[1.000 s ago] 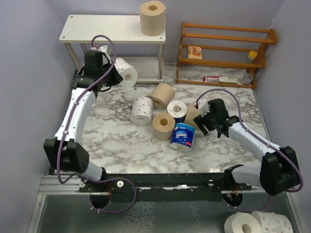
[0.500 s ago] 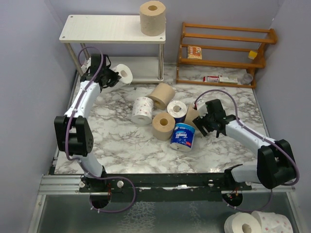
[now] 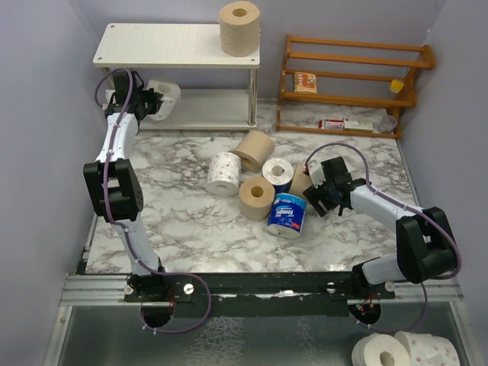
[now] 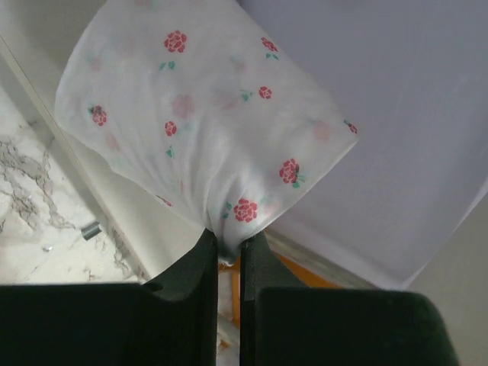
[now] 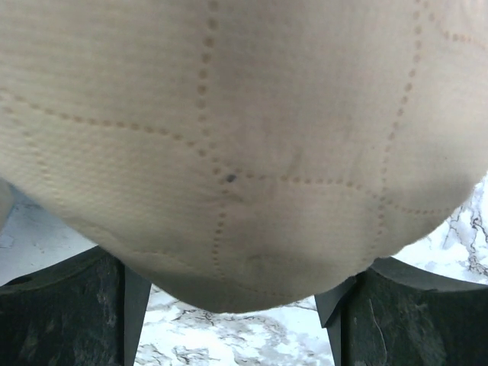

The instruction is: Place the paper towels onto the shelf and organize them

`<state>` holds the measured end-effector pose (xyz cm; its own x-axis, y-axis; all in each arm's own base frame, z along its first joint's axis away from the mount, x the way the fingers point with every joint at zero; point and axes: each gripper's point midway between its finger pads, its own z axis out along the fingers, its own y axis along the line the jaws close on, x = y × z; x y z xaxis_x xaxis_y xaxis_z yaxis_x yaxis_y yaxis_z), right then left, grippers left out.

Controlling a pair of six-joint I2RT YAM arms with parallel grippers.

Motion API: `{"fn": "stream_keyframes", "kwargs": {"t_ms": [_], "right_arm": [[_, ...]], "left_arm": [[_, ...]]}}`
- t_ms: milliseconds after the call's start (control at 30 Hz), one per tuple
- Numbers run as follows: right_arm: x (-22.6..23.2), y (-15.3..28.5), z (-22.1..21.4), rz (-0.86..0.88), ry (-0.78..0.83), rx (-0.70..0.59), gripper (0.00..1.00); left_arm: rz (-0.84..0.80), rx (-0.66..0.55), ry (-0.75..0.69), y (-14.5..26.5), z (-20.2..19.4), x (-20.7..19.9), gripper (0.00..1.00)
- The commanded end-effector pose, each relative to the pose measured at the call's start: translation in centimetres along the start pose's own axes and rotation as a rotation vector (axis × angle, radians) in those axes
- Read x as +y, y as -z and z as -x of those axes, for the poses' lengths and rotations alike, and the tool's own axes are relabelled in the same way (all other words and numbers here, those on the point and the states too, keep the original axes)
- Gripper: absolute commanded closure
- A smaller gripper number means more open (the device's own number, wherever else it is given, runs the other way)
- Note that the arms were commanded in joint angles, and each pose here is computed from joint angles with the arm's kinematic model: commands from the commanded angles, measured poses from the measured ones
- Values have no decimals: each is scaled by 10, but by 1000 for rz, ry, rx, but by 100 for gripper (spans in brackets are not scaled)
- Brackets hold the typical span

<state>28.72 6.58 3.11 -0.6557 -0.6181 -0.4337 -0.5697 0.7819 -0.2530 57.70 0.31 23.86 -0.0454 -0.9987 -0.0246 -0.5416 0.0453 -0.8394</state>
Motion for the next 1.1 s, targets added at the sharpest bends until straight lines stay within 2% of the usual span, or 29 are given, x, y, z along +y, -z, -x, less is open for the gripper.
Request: {"fn": "stream_keyframes", "kwargs": {"t_ms": [0,400,667,700,767,833,900,1067], "right_arm": [[2,-2,5,38,-10,2,24],[12,-4,4,97,-10,13,24],[15,-8,1,112,-8,30,24],[16,-8,1,118,-8,31,24],[19,-8,1,132,-5,29,24],[21,-7,0,146,-3,30,24],[22,-7,1,152,-1,26,24],[23,-7,1,156,0,27,24]], "left_arm": [[-69,49,176,-8,9,-22,100],[-87,63,264,-34,38,-8,100],[-59,-55,256,-29,66,-2,100],[-52,-63,250,-28,67,-1,88],[-47,-85,235,-24,71,-2,46],[-58,-89,220,-20,71,-7,22],[-76,-88,207,-15,70,-13,3],[-100,-124,147,1,74,-26,1]]}}
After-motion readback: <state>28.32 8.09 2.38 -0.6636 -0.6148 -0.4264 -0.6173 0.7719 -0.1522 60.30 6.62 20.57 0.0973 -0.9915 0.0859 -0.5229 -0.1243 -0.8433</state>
